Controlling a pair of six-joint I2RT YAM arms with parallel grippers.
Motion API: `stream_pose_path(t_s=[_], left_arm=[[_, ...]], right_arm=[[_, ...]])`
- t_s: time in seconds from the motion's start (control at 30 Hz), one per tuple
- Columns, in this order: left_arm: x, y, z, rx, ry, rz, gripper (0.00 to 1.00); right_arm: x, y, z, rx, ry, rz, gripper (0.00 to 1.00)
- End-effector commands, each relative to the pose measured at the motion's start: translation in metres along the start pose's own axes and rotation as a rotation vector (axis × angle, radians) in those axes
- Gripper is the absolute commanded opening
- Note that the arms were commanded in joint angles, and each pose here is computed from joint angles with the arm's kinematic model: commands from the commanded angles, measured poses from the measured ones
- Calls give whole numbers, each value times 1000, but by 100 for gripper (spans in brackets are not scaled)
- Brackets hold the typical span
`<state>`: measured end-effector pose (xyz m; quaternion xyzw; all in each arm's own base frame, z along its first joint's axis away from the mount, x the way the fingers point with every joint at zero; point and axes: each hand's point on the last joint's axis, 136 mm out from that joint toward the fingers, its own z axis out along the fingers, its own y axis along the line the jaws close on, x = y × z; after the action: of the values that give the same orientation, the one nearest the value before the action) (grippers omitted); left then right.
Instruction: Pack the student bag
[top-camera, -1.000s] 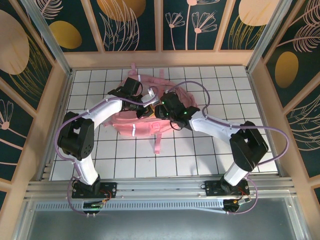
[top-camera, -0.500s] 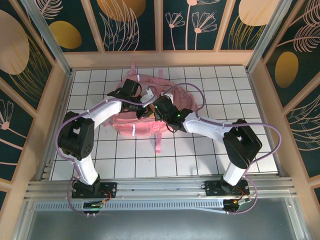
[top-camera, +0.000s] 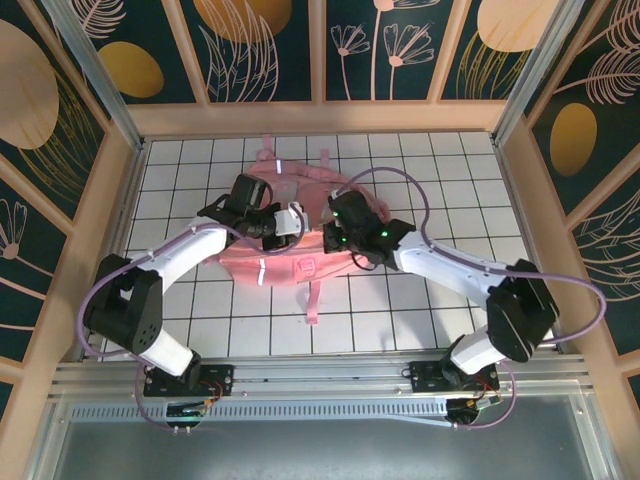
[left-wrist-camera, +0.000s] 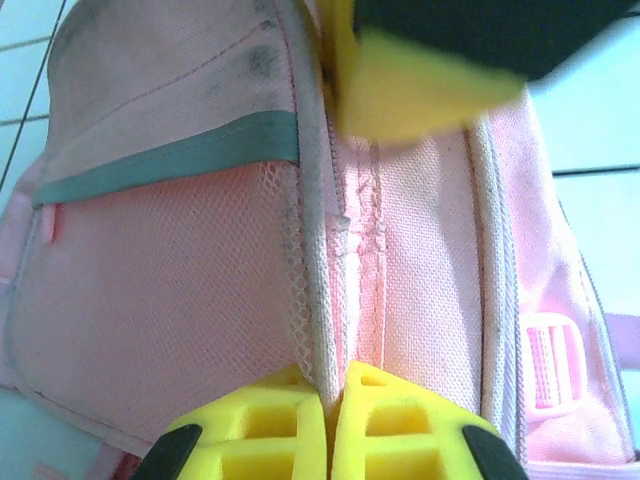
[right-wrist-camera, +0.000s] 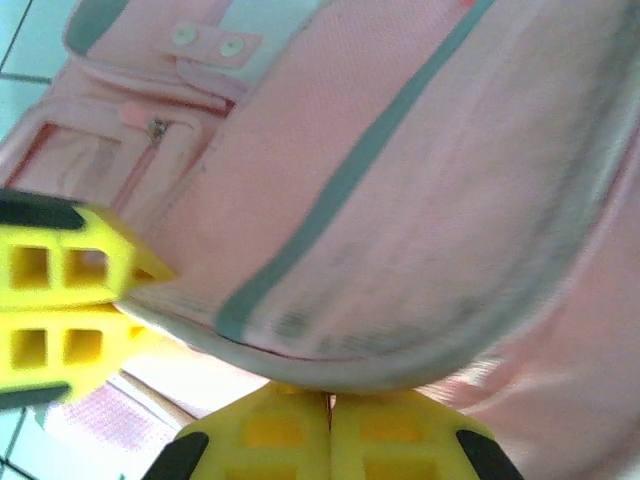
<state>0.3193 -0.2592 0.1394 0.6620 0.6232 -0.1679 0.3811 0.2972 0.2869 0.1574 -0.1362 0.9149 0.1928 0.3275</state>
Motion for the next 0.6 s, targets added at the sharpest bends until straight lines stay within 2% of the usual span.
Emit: stream_pose_path(t_s=[0.0,0.17,0.3,0.47,0.57], left_arm=[[-3,-6,-13,22,3,206,0],[11,0,-13,-1,81,386,0],[19,16,-17,-57,146,467,0],[29,39,-19,-73,191,508,0],[35,61,-18,-132,196,510,0]], right_arm=[[17,-43,-11,118,42,-84,0],[44,-63,-13,176,106,-139,0],[50,-68,-20,194,121,-146,0],[71,-35,-20,3,155,-235,0],[88,-5,-22,-74,193,-313,0]])
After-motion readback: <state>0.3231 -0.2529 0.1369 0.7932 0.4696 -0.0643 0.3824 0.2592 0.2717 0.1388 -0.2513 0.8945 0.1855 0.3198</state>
